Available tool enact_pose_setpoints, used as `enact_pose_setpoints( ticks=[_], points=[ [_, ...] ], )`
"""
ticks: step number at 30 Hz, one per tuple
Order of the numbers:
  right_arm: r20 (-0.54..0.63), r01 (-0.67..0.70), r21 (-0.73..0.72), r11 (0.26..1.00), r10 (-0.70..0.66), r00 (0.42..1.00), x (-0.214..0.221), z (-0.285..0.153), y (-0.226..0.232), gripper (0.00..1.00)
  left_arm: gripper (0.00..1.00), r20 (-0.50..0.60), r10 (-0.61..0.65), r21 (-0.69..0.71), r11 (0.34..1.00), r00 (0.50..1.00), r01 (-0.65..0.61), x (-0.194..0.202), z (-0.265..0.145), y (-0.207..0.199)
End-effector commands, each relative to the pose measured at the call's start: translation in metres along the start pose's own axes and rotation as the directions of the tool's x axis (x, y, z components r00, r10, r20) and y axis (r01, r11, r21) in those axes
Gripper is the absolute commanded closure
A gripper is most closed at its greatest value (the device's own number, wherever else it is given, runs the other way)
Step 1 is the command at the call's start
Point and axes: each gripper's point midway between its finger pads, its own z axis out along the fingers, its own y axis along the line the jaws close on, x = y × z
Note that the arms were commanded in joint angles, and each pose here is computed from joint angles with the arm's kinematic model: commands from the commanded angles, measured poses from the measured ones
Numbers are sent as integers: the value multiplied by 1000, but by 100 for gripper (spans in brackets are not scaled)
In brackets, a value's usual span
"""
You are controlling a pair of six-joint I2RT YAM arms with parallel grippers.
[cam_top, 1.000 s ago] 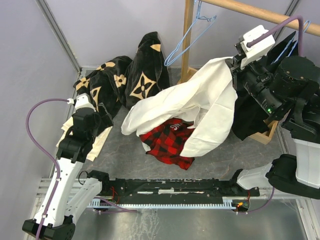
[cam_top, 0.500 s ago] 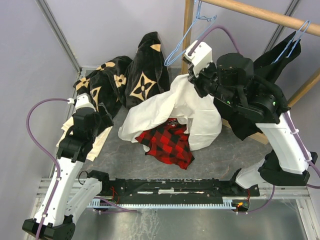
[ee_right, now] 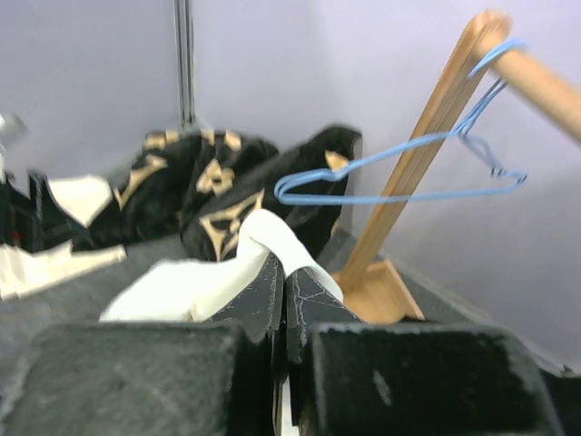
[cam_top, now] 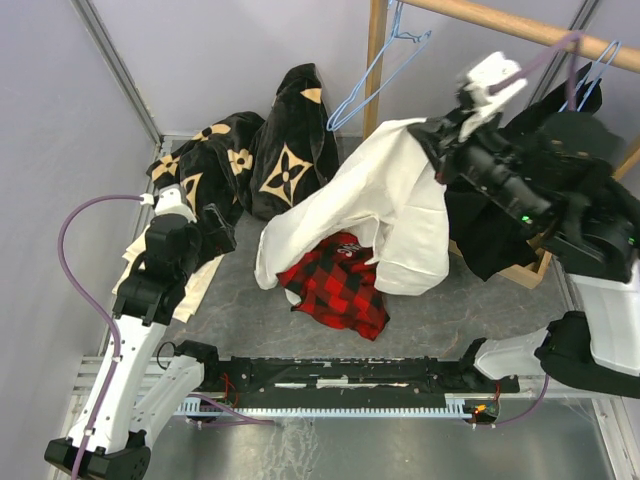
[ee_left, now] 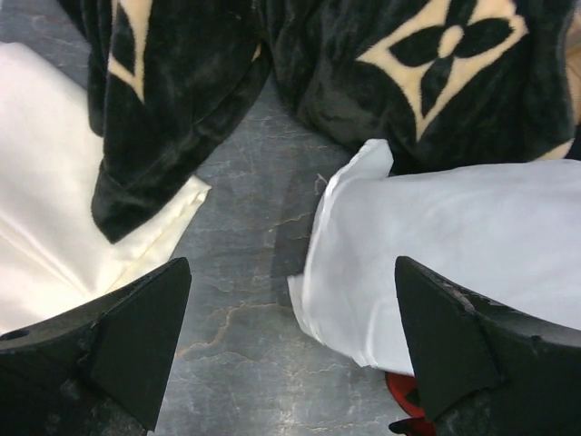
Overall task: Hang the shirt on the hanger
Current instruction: Pick up the shirt from the center of the board, then move the shirt at the center of the board.
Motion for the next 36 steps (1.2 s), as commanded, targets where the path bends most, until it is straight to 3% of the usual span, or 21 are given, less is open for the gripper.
enact_pose_setpoints(
  ticks=[1,7,12,17,29,36],
  points=[
    [395,-152,17,988,133,909,-104,-54,-30,100,1,78,-30,110,994,997,21,-23,-7,-21],
    [568,-215,-10,977,183,802,-151,-85,-43,100,1,100,-20,262,965,995,-7,-32,-19,-48],
    [672,-276,77,958,155,724,-175,-117,-74,100,1,96,-18,311,950,995,-13,-29,-20,-56],
    [718,-309,193,931,81,691,-187,-143,-103,100,1,46,-14,327,945,999,-2,-18,-12,-61],
    [733,-318,308,897,-10,680,-190,-186,-131,100,0,-88,-11,352,935,996,41,16,13,-75],
    [688,-304,355,884,-27,725,-174,-185,-136,100,0,-137,56,392,920,989,2,53,19,-120]
  ],
)
